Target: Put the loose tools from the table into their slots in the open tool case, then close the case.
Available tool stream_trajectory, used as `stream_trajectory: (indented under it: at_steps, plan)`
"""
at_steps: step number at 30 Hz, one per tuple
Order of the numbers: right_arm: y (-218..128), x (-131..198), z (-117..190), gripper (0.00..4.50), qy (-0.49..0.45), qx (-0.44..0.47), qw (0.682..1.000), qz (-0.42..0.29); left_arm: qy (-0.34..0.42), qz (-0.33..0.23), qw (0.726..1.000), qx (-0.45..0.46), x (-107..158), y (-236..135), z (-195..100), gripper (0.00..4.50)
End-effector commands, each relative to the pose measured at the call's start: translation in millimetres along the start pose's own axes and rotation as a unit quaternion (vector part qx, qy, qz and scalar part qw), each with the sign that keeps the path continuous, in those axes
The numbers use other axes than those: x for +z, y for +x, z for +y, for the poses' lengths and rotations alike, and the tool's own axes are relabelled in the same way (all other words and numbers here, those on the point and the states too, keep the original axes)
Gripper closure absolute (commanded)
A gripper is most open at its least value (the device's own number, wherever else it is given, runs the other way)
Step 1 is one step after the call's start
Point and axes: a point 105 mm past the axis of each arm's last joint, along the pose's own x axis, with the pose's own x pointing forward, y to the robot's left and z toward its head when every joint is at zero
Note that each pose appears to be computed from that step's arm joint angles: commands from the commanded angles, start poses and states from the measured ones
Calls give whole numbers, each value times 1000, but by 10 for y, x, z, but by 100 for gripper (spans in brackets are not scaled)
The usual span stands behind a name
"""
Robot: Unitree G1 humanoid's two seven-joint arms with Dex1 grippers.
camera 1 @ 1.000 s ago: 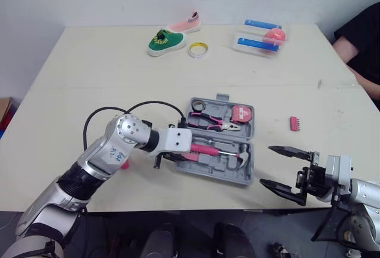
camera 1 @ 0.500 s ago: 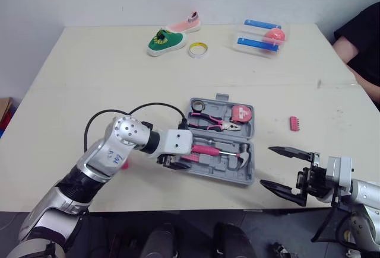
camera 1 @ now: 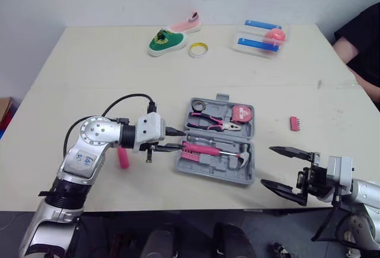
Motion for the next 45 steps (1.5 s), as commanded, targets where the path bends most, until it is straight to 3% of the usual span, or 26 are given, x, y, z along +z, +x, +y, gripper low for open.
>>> stream_trajectory:
  at_steps: [1, 15, 21, 27, 32, 34, 37, 40, 45]
  plan:
    - [0, 73, -18, 0, -17, -2, 1000, -12, -4, 4, 1000, 4, -86, 29, -22, 443]
    - [20, 97, -33, 0, -23, -11, 1000, -9, -71, 72, 994, -43, -445, 186, -290, 443]
    - [16, 110, -55, 0, -25, -15, 1000, -9, -92, 192, 972, -96, -769, 190, -460, 443]
    - [29, 117, -72, 0, -28, -18, 999, -11, -110, 231, 960, -114, -859, 276, -539, 443]
    - [-1, 116, -109, 0, -33, -32, 999, -3, -85, 162, 980, -79, -694, 349, -392, 443]
    - [-74, 115, -195, 0, -36, -58, 998, 8, -66, 85, 993, -55, -468, 295, -263, 443]
    - [-185, 114, -306, 0, -34, -97, 995, 17, -62, 22, 997, -41, -288, 154, -188, 443]
    - [-466, 69, -437, 0, -37, -146, 987, 50, -64, -48, 994, 81, -159, -274, 105, 358]
    - [-1063, -47, -701, 0, -59, -284, 950, 117, -100, -21, 966, 239, -397, -1117, 182, 141]
